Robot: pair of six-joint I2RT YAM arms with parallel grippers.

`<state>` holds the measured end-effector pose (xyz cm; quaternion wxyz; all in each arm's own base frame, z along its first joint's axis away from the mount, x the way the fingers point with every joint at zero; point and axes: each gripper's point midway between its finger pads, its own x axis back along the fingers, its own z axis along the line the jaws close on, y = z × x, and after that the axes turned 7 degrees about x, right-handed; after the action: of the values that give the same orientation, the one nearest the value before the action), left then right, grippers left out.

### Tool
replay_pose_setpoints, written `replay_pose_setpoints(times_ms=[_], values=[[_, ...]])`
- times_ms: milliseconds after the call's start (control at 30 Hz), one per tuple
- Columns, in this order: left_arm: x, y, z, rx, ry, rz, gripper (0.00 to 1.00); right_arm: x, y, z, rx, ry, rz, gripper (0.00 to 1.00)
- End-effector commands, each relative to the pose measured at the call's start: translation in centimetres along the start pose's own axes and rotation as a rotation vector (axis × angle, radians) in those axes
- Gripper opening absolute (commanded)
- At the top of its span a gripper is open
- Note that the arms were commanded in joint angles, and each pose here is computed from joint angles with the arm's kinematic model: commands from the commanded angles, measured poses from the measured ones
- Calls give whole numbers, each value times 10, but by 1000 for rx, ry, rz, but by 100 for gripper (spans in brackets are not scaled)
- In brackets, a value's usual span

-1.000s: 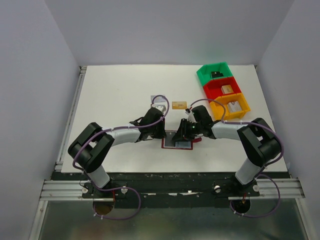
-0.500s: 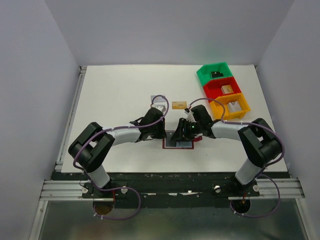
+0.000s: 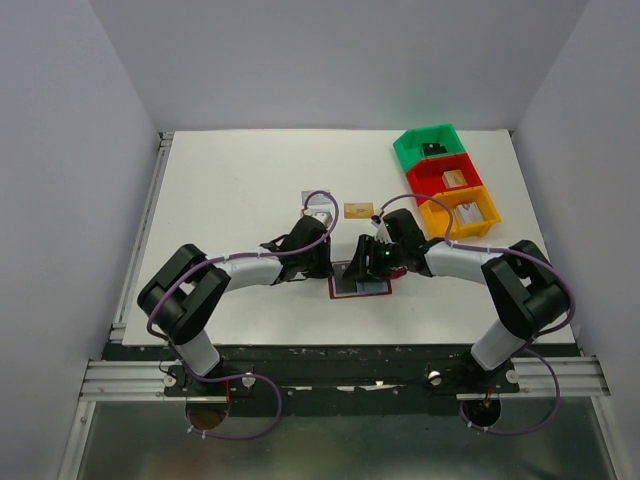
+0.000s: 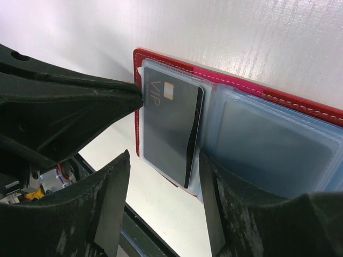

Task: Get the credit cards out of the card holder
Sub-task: Remove the credit card from the card holder.

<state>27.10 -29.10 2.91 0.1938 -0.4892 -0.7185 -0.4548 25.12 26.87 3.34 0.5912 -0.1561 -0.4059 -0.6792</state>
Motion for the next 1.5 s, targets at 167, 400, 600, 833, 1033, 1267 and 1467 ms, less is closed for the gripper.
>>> replay_pose_setpoints(times_ms=[167, 400, 600, 833, 1033, 1267, 1467], values=[[-6, -8, 13, 9, 47, 27, 0, -8, -8, 2, -18, 55, 13, 59], [-6, -12, 16, 13, 52, 33, 0, -7, -6, 13, -29, 119, -15, 58], [-6, -15, 17, 22, 47, 38, 0, -7, -5, 20, -48, 176, -38, 57], [-6, -20, 18, 32, 39, 43, 0, -7, -2, 22, -88, 232, -77, 56], [-3, -20, 17, 37, 33, 38, 0, -5, 4, 15, -124, 224, -128, 55], [9, -12, 14, 30, 30, 0, 1, -9, 4, 10, -142, 217, -125, 54], [17, -4, 11, 23, 26, -32, 2, -9, 4, 11, -136, 226, -118, 52]])
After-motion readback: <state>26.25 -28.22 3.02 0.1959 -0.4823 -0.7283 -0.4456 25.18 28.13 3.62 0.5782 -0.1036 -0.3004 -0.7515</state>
